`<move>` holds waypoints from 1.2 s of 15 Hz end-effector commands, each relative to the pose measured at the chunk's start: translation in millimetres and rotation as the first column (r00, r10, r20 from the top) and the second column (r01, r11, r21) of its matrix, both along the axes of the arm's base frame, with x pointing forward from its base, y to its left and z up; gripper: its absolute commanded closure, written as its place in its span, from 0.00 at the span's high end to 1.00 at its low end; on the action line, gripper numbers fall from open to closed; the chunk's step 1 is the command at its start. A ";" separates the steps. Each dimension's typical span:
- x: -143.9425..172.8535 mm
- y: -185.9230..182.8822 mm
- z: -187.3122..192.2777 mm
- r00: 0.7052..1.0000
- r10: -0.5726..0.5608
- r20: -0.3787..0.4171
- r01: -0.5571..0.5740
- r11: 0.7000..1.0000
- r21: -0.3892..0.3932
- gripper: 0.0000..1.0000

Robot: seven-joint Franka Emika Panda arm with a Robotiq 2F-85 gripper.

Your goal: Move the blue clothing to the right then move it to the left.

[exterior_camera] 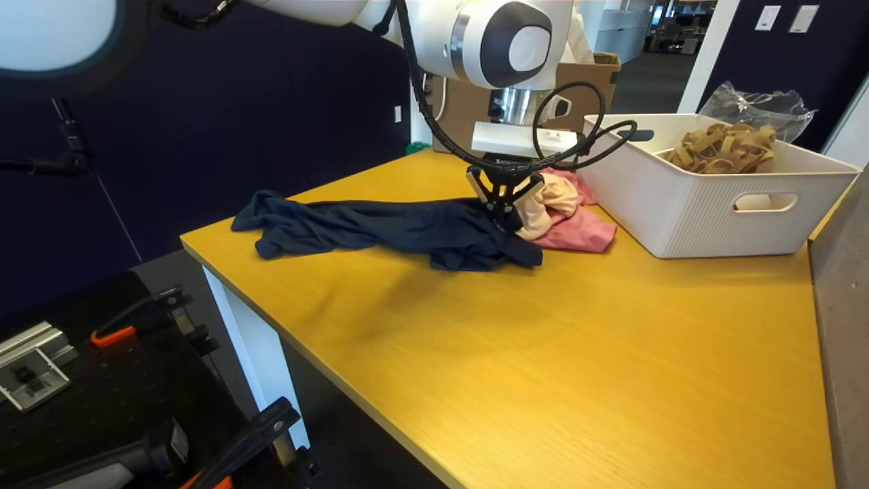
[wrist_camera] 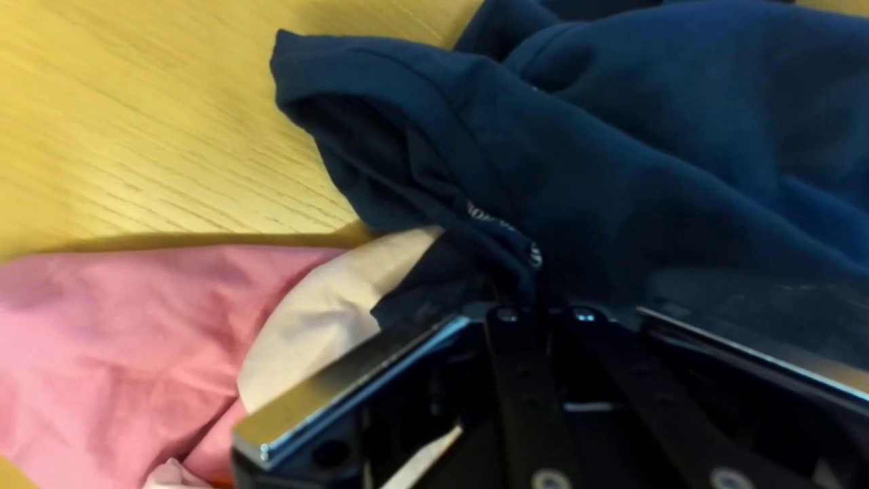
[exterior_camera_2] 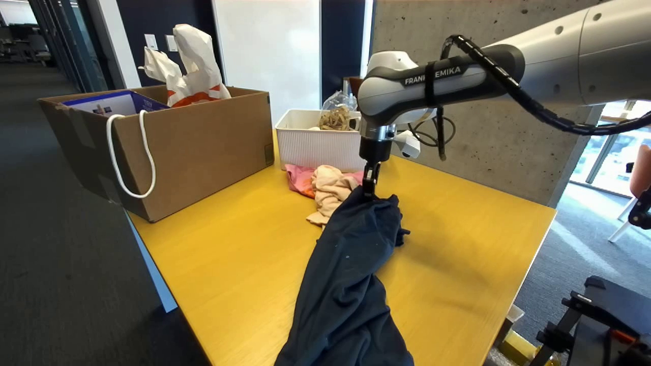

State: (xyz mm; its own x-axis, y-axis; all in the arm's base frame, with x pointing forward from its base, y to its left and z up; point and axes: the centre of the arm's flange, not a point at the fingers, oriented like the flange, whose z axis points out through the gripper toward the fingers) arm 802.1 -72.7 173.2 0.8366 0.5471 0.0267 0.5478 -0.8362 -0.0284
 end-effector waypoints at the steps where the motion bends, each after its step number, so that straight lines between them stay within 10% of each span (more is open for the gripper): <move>1: 5.9 17.3 22.8 0.998 -0.058 0.000 0.058 0.995 -0.086 0.02; 11: -58.8 64.6 92.6 0.944 -0.324 -0.066 0.321 0.945 -0.059 0.02; 18: -91.8 90.7 141.5 0.940 -0.284 -0.190 0.260 0.955 -0.142 0.02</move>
State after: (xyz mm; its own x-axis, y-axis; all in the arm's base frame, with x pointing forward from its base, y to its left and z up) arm 782.2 3.1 300.2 0.9551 0.2450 -0.1667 0.2463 -0.9691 -0.0133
